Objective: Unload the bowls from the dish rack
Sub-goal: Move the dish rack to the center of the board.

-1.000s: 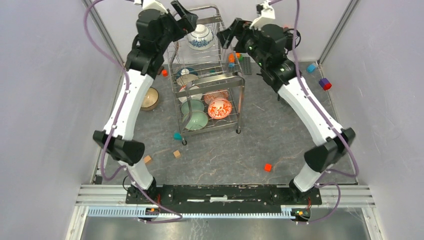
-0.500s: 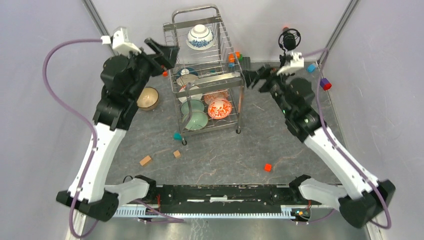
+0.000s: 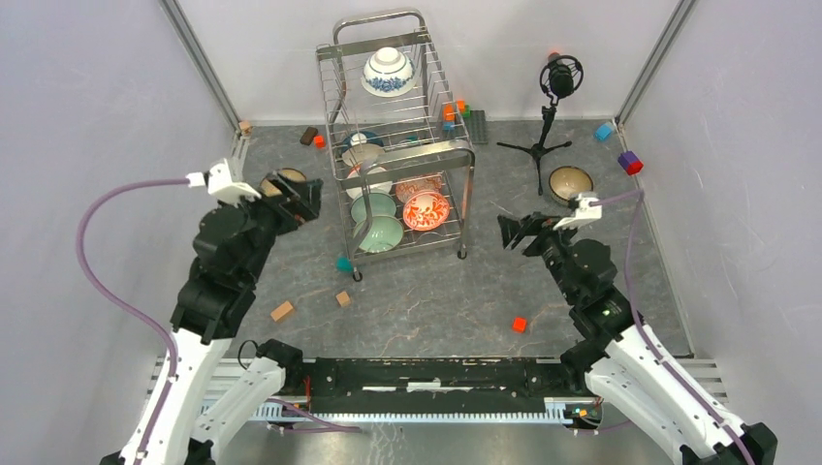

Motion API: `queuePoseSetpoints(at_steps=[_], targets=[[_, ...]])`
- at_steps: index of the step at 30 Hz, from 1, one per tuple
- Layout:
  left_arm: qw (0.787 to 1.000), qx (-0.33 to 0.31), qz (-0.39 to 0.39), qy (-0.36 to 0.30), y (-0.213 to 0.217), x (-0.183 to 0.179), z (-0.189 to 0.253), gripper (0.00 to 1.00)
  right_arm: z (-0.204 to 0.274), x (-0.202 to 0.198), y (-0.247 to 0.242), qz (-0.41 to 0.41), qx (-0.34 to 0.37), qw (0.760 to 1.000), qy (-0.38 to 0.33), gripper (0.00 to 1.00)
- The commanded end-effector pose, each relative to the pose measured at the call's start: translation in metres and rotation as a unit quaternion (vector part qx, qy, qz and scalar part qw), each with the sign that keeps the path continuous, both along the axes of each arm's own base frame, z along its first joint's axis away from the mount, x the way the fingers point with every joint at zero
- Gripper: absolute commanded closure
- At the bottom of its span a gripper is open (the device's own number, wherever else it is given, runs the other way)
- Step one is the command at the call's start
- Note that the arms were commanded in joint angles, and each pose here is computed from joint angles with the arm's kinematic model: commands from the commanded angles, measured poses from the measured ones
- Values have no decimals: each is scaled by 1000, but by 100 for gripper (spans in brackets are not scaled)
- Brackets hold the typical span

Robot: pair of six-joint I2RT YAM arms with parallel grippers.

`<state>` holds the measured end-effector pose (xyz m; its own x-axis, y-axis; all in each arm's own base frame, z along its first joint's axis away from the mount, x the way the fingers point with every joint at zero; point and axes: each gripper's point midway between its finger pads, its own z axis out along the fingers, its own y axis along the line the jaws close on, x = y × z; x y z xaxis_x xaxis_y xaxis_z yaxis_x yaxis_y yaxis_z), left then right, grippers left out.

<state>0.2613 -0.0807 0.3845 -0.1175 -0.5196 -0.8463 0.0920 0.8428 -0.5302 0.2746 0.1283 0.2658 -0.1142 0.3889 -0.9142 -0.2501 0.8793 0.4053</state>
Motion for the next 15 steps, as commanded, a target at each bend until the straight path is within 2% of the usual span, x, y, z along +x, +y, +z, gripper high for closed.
queuePoseSetpoints(at_steps=[1,5,8,15], targets=[[994,26,36,100,16,-12,-87,0,-51,-17,23,87,-38,995,30,12],[991,7,17,135,11,-30,-140,0,-80,-33,44,162,-44,986,25,14],[991,-24,-10,133,2,-40,-159,0,-88,-40,58,204,-36,978,10,14],[988,-91,-43,114,-15,-44,-171,0,-87,-37,69,197,-51,978,-33,8]])
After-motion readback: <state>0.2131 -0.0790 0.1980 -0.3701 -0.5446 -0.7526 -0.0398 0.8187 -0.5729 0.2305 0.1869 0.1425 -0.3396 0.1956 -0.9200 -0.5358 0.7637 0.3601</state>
